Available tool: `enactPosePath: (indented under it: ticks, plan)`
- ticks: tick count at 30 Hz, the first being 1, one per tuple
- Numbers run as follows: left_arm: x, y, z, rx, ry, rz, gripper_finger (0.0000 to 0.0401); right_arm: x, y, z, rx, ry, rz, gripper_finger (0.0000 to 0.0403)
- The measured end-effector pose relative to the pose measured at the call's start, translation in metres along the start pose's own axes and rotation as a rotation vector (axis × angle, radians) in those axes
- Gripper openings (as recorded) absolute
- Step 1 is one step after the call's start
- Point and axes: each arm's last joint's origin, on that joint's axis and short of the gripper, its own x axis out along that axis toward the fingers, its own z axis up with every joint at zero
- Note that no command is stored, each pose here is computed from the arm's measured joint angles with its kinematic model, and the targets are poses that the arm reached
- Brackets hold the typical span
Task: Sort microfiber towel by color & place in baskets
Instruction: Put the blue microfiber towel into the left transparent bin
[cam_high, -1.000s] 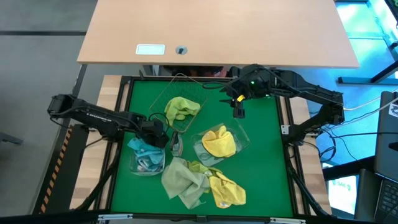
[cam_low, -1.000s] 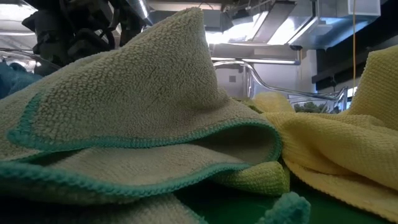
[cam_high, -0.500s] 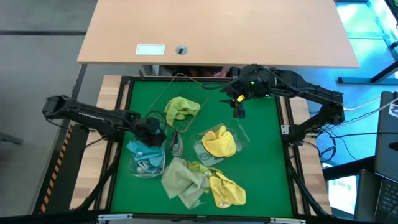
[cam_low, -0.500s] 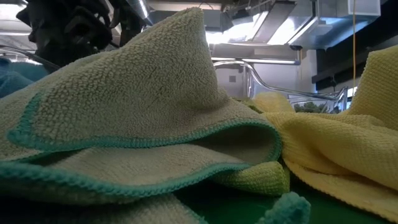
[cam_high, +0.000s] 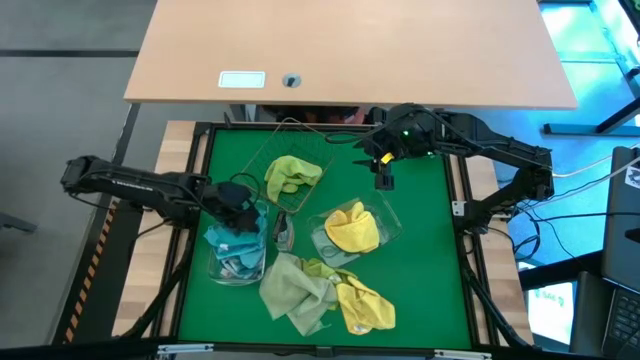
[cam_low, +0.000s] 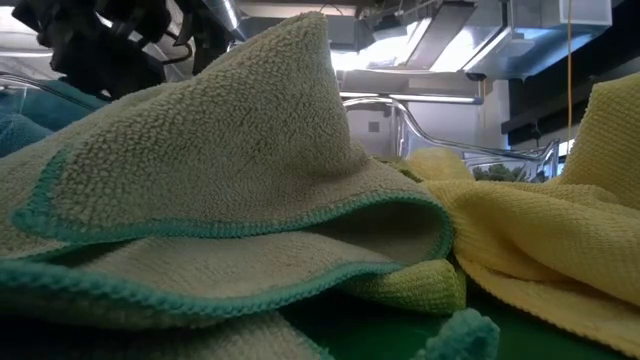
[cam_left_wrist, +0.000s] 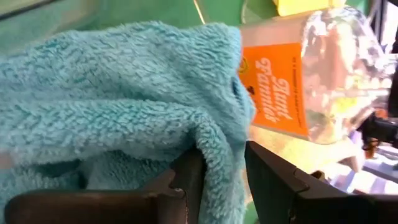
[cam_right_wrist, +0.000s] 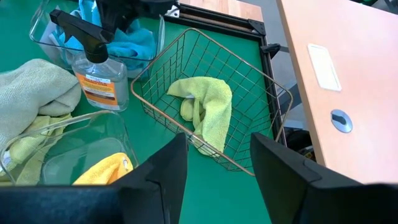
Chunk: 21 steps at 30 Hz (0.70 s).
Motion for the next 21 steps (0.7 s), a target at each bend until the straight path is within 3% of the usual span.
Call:
enactPosePath:
  ticks: [8, 21]
  plan:
    - [-0.011, -0.001, -0.004, -0.011, 0.06, -0.074, 0.011, 0.0, 0.0, -0.001, -0.001, 0.006, 0.002, 0.0172]
    - [-0.039, 0.006, -0.009, -0.057, -0.005, -0.151, 0.011, 0.0, 0.0, -0.001, 0.0, 0.014, 0.004, 0.0172]
